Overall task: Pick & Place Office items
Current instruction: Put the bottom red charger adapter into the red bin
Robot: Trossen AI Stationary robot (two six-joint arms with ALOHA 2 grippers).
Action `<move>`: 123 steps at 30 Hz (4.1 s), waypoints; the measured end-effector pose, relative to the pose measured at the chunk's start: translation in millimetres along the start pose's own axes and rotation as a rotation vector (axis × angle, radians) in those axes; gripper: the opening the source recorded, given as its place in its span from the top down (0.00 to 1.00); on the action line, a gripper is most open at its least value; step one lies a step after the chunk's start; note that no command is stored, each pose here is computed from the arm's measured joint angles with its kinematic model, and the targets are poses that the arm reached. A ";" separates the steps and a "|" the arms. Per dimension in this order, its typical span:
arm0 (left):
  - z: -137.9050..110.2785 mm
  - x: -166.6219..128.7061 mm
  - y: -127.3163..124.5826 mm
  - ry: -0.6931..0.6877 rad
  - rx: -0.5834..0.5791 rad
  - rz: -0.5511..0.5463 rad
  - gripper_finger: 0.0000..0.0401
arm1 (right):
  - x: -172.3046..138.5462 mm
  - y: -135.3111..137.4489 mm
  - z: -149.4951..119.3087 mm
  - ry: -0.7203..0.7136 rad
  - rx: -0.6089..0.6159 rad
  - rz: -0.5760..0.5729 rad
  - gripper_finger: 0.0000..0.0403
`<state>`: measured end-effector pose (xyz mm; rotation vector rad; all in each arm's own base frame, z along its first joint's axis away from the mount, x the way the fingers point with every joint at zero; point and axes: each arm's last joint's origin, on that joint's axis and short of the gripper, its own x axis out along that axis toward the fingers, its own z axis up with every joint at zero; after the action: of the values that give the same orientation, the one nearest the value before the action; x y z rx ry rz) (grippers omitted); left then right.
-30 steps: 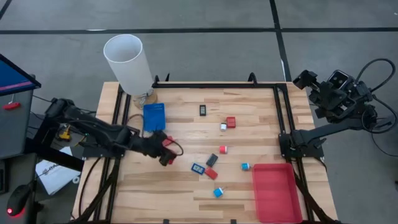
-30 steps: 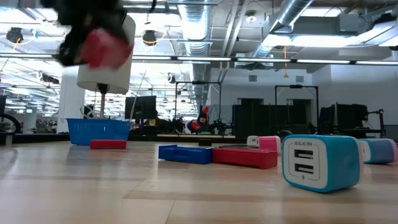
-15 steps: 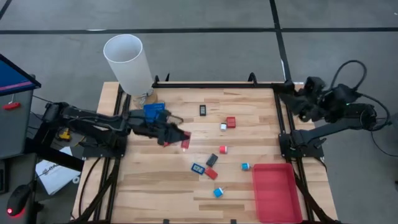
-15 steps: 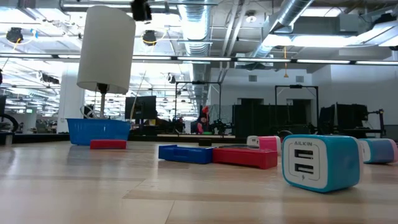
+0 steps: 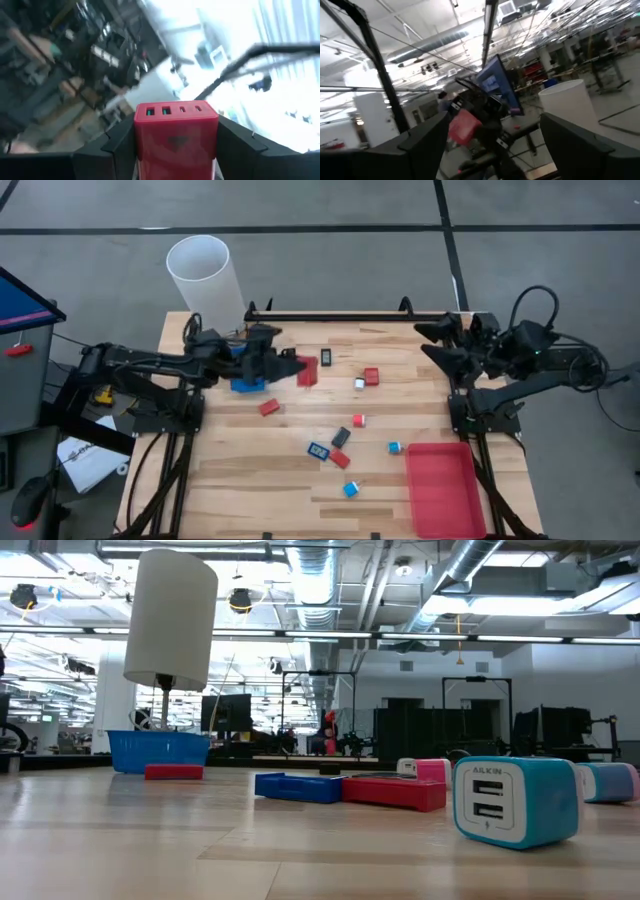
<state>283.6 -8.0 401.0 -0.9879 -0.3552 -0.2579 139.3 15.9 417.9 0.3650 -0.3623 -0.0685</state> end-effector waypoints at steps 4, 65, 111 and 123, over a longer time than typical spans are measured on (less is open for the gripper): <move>8.9 20.2 9.3 -0.169 -0.017 0.109 0.50 | 8.4 9.6 3.8 -0.011 -0.163 -0.042 0.24; 48.7 71.0 61.6 -0.468 -0.161 0.172 0.50 | 143.7 -1.2 -33.5 0.229 -0.755 -0.512 0.24; 49.9 63.8 24.3 -0.134 0.218 -0.057 0.34 | 123.0 20.7 19.1 0.221 -0.696 -0.685 0.72; 72.8 -27.7 -55.8 0.242 0.804 0.184 0.43 | 37.4 9.2 7.2 0.716 -0.098 -0.708 0.72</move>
<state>225.0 25.7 468.9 -0.1887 -0.1182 -0.0491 171.6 17.2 440.0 0.3822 0.4907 -0.6277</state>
